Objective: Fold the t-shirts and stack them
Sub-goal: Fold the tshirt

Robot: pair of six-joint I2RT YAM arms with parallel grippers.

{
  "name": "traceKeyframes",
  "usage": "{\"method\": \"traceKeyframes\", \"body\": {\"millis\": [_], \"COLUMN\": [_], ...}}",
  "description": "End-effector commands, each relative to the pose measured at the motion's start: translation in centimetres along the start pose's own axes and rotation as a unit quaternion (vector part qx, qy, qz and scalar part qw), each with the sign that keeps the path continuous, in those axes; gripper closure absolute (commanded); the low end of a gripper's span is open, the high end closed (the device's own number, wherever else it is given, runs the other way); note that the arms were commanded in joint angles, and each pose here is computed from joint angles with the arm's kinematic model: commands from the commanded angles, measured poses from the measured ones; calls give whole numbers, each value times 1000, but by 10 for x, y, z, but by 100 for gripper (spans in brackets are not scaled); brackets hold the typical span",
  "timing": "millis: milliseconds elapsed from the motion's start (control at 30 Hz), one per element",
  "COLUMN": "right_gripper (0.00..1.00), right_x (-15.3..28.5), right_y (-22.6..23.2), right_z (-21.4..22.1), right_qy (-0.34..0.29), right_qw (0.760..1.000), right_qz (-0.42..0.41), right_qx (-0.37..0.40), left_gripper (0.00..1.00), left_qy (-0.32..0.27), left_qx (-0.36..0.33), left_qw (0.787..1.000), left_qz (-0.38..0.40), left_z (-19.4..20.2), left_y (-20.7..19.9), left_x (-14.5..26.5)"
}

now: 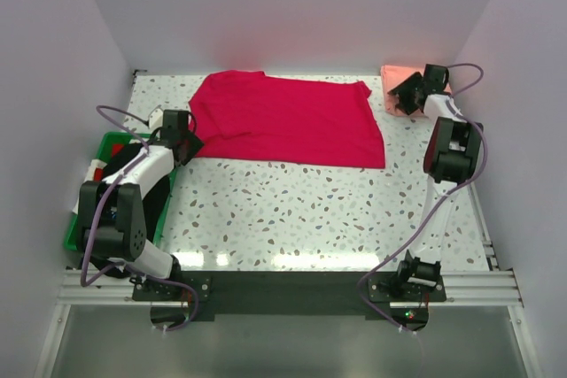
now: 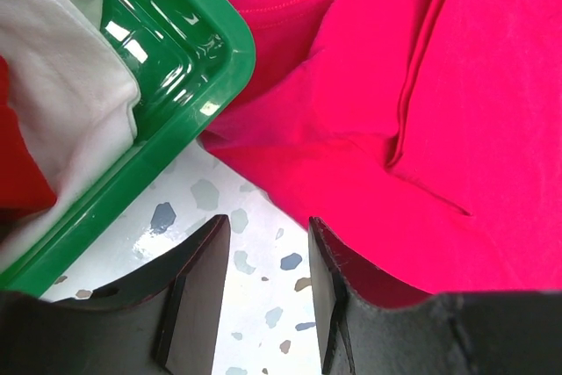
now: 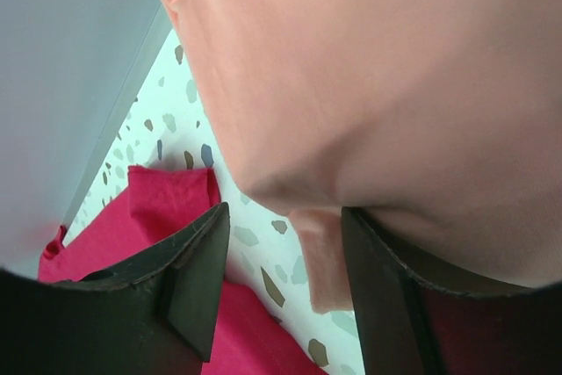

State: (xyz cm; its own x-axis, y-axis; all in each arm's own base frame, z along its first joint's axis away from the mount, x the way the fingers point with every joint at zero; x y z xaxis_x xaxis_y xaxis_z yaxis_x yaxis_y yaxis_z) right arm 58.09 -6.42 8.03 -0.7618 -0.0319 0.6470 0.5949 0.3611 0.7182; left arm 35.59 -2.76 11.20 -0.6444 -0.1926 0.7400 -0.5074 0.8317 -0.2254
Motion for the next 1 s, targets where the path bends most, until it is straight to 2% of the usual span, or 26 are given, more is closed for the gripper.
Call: {"method": "traceKeyframes", "body": {"millis": [0,100,200,367,400,433,500,633,733,967], "right_gripper": [42,41,41,41,41,41,41,42,42,45], "right_x": [26,58,91,137,139,154,160,176,179,174], "right_y": [26,47,43,9,-17,-13,-40,-70,-94,-111], "right_z": [-9,-9,10,57,73,78,103,125,129,133], "right_qy": [4,2,6,16,31,22,37,41,33,37], "right_qw": [999,998,998,996,995,995,992,990,987,983], "right_qz": [-21,-32,-8,26,50,34,63,75,107,131], "right_qx": [32,51,69,86,84,89,106,112,119,123], "left_gripper": [54,53,52,51,51,51,51,51,51,50], "left_qy": [-40,-45,-45,-48,-46,-49,-51,-57,-58,-63], "left_qx": [11,16,19,22,21,20,16,16,16,11], "left_qw": [999,999,998,996,996,995,995,993,992,991], "left_qz": [0,-9,-37,-66,-70,-79,-89,-107,-113,-119], "left_z": [-19,-20,-18,-16,-15,-16,-19,-22,-24,-28], "left_y": [-3,-1,7,13,13,15,14,17,17,18], "left_x": [10,10,5,-4,-7,-10,-13,-16,-18,-17]}}
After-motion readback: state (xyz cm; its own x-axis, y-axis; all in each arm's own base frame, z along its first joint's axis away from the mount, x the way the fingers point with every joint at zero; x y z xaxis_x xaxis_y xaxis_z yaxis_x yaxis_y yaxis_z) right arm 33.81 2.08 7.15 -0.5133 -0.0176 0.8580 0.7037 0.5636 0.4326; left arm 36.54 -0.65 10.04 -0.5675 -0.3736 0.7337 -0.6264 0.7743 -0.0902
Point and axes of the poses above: each gripper's point midway between its finger pads, its own x axis back along the fingers, its own y axis along the line the jaws close on, z = x × y, the point moved 5 cm from there along x, back along the fingers, and after that the axes turned 15 degrees about -x, right-handed, at the moved point
